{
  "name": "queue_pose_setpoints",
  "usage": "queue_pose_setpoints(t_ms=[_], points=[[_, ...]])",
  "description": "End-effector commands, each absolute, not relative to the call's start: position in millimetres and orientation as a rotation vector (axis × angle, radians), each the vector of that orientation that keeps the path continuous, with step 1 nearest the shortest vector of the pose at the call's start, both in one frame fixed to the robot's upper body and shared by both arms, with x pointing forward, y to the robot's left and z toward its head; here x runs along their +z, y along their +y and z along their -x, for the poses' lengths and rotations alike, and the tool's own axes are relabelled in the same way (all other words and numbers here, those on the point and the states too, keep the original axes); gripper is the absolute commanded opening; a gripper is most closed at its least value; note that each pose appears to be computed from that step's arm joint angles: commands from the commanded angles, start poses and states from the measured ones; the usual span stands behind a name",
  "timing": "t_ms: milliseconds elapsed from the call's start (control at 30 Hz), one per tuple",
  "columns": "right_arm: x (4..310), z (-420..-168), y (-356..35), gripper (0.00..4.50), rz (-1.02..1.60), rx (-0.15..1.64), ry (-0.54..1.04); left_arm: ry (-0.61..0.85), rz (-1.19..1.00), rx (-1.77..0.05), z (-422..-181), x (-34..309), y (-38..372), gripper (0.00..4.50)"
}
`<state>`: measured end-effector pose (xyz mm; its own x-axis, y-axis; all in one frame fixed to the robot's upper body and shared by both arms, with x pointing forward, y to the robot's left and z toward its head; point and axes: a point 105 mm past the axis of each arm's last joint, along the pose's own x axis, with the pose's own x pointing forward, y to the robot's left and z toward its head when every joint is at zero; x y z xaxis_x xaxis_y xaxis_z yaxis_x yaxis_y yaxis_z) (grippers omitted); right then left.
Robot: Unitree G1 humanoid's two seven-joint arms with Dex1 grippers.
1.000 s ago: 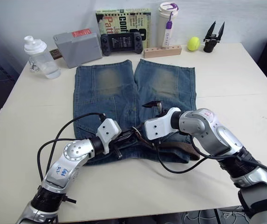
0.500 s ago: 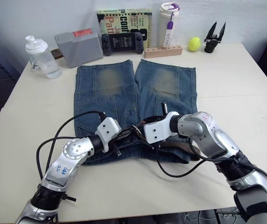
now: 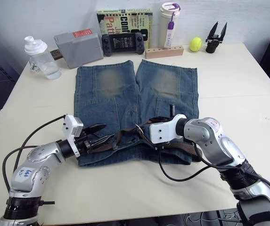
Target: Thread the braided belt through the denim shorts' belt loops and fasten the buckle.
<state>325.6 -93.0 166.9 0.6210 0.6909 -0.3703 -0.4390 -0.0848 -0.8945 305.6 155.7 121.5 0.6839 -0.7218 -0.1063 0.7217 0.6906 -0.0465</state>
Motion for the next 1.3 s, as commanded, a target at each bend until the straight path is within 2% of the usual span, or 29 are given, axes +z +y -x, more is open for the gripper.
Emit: queue_pose_setpoints(t_ms=[33,67,167,300,467,567,667,767,867,1100,1233,1300], points=[[186,-324,-97,0.00,1.349,0.877,-0.303,0.204,-0.116,-0.768,-309,102,170,1.76],[188,-324,-99,0.00,1.345,0.867,-0.304,0.237,-0.151,-0.766,-309,95,172,1.16],[196,-325,-110,0.00,1.318,0.829,-0.312,0.313,-0.214,-0.766,-307,78,178,0.03],[217,-330,-138,0.00,1.298,0.739,-0.326,0.373,-0.283,-0.783,-303,63,182,0.03],[249,-340,-172,0.00,1.315,0.597,-0.362,0.375,-0.287,-0.797,-303,60,181,0.03],[258,-335,-163,0.00,1.297,0.629,-0.427,0.362,-0.291,-0.802,-303,61,181,0.03],[245,-321,-128,0.00,1.293,0.781,-0.485,0.289,-0.290,-0.806,-308,78,178,0.03],[234,-313,-105,0.00,1.295,0.860,-0.508,0.177,-0.276,-0.813,-312,106,172,0.03],[224,-312,-88,0.00,1.307,0.896,-0.510,0.042,-0.259,-0.877,-309,146,158,0.91],[223,-320,-71,0.00,1.335,0.891,-0.523,-0.120,-0.158,-1.084,-286,201,117,4.08],[224,-322,-67,0.00,1.351,0.885,-0.535,-0.110,-0.169,-1.130,-282,200,102,4.08],[225,-322,-65,0.00,1.350,0.886,-0.543,-0.122,-0.153,-1.107,-289,202,99,4.08]])
